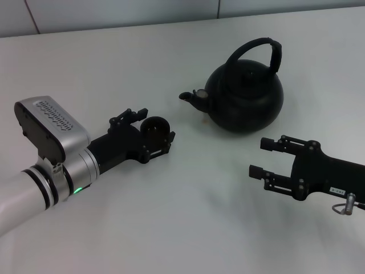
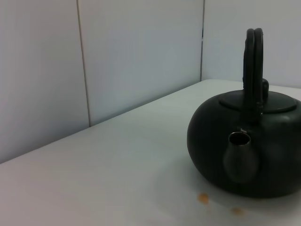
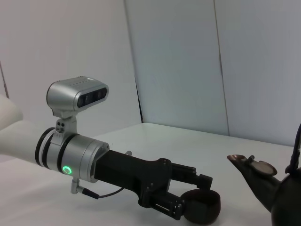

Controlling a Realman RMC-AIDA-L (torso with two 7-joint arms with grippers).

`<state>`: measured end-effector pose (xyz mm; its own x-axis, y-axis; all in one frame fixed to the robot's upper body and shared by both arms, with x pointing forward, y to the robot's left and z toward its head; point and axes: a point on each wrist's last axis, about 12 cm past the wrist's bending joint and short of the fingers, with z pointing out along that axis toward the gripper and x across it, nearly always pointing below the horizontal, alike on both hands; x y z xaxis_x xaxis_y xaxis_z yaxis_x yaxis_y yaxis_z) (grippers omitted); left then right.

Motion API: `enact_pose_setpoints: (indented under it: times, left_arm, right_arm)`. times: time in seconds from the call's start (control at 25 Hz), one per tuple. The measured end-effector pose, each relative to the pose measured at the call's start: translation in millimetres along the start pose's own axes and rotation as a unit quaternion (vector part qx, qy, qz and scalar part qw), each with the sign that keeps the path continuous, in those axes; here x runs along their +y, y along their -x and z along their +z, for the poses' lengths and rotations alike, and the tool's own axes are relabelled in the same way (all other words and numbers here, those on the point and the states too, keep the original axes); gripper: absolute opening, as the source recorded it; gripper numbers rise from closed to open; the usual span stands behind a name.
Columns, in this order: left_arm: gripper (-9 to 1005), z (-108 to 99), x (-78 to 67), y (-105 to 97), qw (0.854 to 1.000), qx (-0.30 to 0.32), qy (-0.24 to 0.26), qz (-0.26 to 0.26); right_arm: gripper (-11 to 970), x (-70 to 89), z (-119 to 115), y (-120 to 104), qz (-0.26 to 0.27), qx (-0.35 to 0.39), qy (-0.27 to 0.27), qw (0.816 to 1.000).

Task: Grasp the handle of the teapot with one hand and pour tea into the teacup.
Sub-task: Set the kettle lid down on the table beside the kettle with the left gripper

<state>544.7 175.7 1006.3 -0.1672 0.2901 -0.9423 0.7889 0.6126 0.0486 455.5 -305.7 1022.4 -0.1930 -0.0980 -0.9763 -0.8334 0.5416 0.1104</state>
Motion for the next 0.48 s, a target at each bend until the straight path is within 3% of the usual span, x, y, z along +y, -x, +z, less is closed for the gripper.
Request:
enact_pose_setpoints:
  times: [0.48]
  left_arm:
    - [860, 0.1, -1.5, 0.5, 1.0, -0.004, -0.002, -0.002]
  right_arm:
    - [663, -0.1, 0.0, -0.1, 0.0, 0.0, 0.0, 1.0]
